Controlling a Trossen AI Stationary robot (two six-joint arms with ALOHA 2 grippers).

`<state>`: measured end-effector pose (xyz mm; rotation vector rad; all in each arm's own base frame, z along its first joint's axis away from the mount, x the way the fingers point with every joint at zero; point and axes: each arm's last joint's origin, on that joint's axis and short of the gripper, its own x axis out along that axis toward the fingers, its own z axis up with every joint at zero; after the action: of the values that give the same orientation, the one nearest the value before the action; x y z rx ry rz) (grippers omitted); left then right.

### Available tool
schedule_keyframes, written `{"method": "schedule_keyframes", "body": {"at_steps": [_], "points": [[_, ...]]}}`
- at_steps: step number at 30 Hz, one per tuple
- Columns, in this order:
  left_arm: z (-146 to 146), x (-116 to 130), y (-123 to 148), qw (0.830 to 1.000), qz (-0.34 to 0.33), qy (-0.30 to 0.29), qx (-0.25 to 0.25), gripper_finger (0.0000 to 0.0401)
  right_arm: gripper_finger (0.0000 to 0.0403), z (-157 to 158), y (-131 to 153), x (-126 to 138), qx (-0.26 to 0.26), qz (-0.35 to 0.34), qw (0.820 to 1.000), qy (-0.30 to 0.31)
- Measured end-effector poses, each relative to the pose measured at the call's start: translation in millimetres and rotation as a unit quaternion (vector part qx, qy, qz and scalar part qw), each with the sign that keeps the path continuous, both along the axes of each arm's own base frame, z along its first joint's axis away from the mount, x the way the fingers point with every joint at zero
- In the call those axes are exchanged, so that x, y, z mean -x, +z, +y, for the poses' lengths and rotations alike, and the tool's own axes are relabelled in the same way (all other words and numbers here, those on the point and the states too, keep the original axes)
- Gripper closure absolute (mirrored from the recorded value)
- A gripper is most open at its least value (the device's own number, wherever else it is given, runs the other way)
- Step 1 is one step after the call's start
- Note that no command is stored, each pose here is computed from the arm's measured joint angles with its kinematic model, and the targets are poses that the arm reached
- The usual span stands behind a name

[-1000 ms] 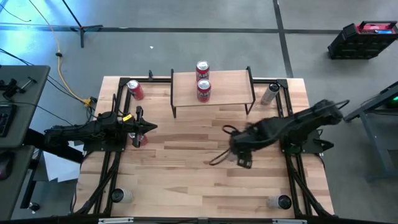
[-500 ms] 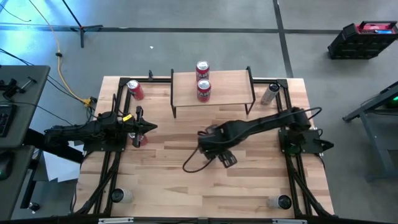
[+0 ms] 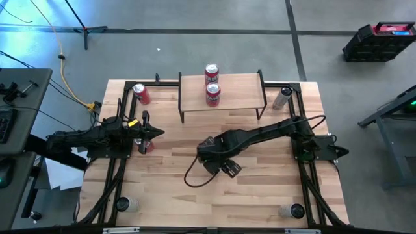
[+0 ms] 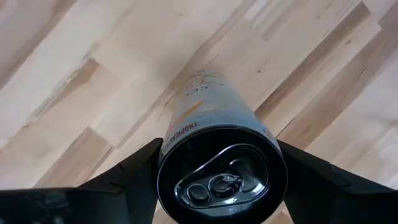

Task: Place canned beverage on shelf
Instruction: Put the white yellow soda can on the shelf

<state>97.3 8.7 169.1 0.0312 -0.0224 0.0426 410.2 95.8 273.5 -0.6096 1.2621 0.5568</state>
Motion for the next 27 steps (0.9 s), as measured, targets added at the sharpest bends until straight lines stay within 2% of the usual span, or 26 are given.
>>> {"method": "schedule_keyframes", "body": {"at_steps": [5, 9, 13, 21, 27], "points": [[0.0, 0.0, 0.0, 1.000, 0.000, 0.000, -0.006, 0.0398, 0.0142, 0.7, -1.9, -3.0, -0.002, -0.007, 1.000, -0.001], [0.1, 0.1, 3.7, 0.996, -0.016, 0.005, -0.088, 0.0398, 0.0134, 1.2, -1.9, -5.1, -0.006, -0.016, 1.000, -0.011], [0.1, 0.1, 3.7, 0.995, -0.015, 0.006, -0.099, 0.0398, 0.0124, 1.3, -2.0, -5.5, -0.007, -0.017, 1.000, -0.013], [0.1, 0.2, 3.9, 0.998, -0.018, 0.004, -0.055, 0.0398, 0.0119, 1.8, -1.6, -7.9, -0.009, -0.030, 0.999, -0.007], [0.0, 0.2, 5.2, 0.999, -0.029, -0.002, 0.044, 0.0398, 0.0118, 1.8, -1.6, -7.9, -0.011, -0.030, 0.999, -0.018]]}}
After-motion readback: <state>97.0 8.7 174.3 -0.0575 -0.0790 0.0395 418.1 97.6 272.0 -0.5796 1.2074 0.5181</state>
